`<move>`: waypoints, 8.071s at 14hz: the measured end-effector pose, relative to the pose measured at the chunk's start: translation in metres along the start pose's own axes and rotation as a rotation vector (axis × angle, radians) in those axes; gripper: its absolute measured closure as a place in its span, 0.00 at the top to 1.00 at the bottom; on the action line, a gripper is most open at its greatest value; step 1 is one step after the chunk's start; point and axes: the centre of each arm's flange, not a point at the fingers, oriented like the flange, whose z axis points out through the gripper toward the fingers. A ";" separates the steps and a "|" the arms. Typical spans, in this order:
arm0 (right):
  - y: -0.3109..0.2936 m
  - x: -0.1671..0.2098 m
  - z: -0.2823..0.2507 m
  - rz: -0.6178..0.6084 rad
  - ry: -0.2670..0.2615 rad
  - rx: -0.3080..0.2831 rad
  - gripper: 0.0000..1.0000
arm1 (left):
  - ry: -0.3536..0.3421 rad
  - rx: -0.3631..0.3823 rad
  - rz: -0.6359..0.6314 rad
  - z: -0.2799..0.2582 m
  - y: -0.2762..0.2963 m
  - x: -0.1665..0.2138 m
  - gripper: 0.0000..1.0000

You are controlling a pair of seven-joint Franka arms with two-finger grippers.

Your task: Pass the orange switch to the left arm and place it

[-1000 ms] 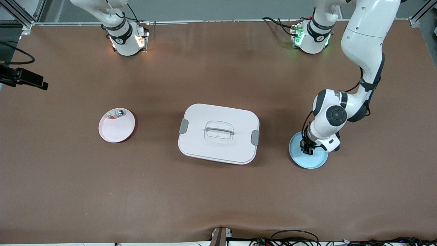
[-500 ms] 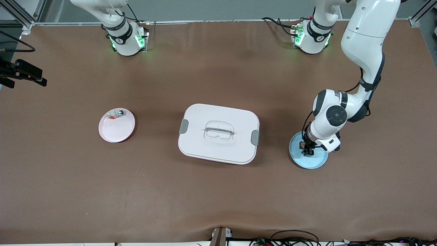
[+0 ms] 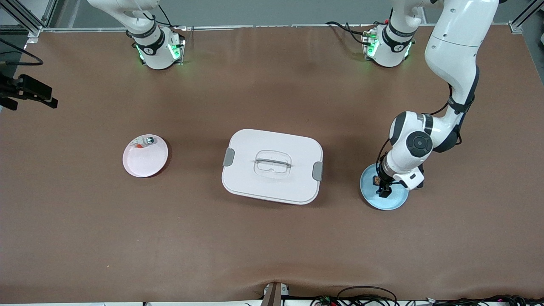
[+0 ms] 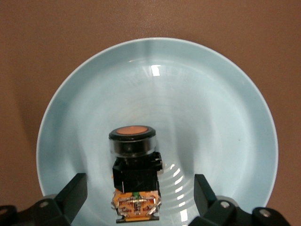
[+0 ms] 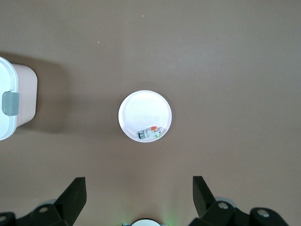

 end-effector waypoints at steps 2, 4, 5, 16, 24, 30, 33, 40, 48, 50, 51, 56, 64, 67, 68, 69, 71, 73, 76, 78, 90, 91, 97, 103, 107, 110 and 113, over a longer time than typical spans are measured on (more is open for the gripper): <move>0.000 0.000 -0.001 0.003 0.002 0.000 1.00 | 0.000 0.000 -0.001 0.000 0.000 0.000 1.00; -0.001 -0.001 -0.002 0.001 0.004 0.001 1.00 | 0.000 0.000 -0.004 0.000 0.000 0.000 1.00; -0.002 -0.002 -0.002 0.000 0.004 0.001 1.00 | 0.000 -0.002 -0.008 -0.001 0.001 0.001 1.00; 0.010 -0.007 -0.009 0.029 0.019 0.039 1.00 | -0.044 -0.008 0.176 -0.004 0.001 0.015 1.00; 0.011 -0.009 -0.012 0.074 0.026 0.046 1.00 | -0.055 -0.045 0.713 -0.016 -0.013 0.013 1.00; 0.012 -0.007 -0.014 0.076 0.043 0.040 1.00 | -0.030 -0.102 1.030 -0.025 -0.011 0.014 1.00; 0.012 -0.006 -0.015 0.077 0.051 0.031 1.00 | -0.024 -0.109 1.265 -0.025 -0.014 0.015 1.00; 0.013 -0.007 -0.017 0.079 0.063 0.028 1.00 | 0.011 -0.143 1.338 -0.044 -0.011 0.031 1.00; 0.011 -0.005 -0.018 0.074 0.076 0.027 1.00 | -0.028 -0.119 1.362 -0.121 -0.011 0.084 1.00; 0.011 -0.005 -0.017 0.074 0.075 0.027 1.00 | -0.034 -0.119 1.375 -0.142 -0.015 0.099 1.00; 0.011 -0.005 -0.017 0.074 0.075 0.027 1.00 | -0.030 -0.126 1.376 -0.155 -0.015 0.102 1.00; 0.010 -0.006 -0.015 0.073 0.063 0.032 1.00 | 0.016 -0.099 1.429 -0.221 -0.028 0.108 1.00; 0.009 -0.007 -0.013 0.072 0.050 0.033 1.00 | 0.003 -0.110 1.425 -0.342 -0.079 0.112 1.00; 0.009 -0.007 -0.013 0.072 0.050 0.033 1.00 | -0.014 -0.103 1.425 -0.388 -0.108 0.112 1.00; 0.009 -0.007 -0.013 0.072 0.050 0.033 1.00 | -0.022 -0.099 1.428 -0.402 -0.114 0.111 1.00; 0.009 -0.007 -0.013 0.072 0.050 0.033 1.00 | -0.030 -0.093 1.432 -0.416 -0.118 0.110 1.00; 0.009 -0.007 -0.013 0.072 0.050 0.033 1.00 | -0.032 -0.093 1.437 -0.445 -0.122 0.109 1.00; 0.009 -0.008 -0.013 0.072 0.050 0.033 1.00 | -0.003 -0.117 1.441 -0.471 -0.117 0.109 1.00; 0.009 -0.008 -0.013 0.072 0.050 0.033 1.00 | 0.016 -0.128 1.444 -0.483 -0.090 0.111 1.00; 0.009 -0.008 -0.013 0.072 0.050 0.033 1.00 | 0.009 -0.117 1.437 -0.472 -0.057 0.114 1.00; 0.009 -0.008 -0.013 0.072 0.050 0.033 1.00 | -0.127 0.010 1.444 -0.423 -0.009 0.112 1.00; 0.010 -0.008 -0.013 0.073 0.050 0.033 1.00 | -0.126 0.009 1.445 -0.425 -0.012 0.110 1.00; 0.010 -0.008 -0.014 0.074 0.051 0.033 1.00 | -0.093 -0.023 1.420 -0.442 -0.039 0.109 1.00; 0.010 -0.008 -0.014 0.074 0.051 0.033 1.00 | -0.045 0.051 1.453 -0.436 -0.041 0.098 1.00; 0.010 -0.008 -0.014 0.074 0.051 0.033 1.00 | -0.054 0.062 1.453 -0.433 -0.043 0.098 1.00; 0.010 -0.008 -0.014 0.074 0.051 0.033 1.00 | -0.066 0.074 1.453 -0.430 -0.044 0.098 1.00; 0.010 -0.008 -0.014 0.074 0.051 0.033 1.00 | -0.070 0.078 1.452 -0.429 -0.045 0.098 1.00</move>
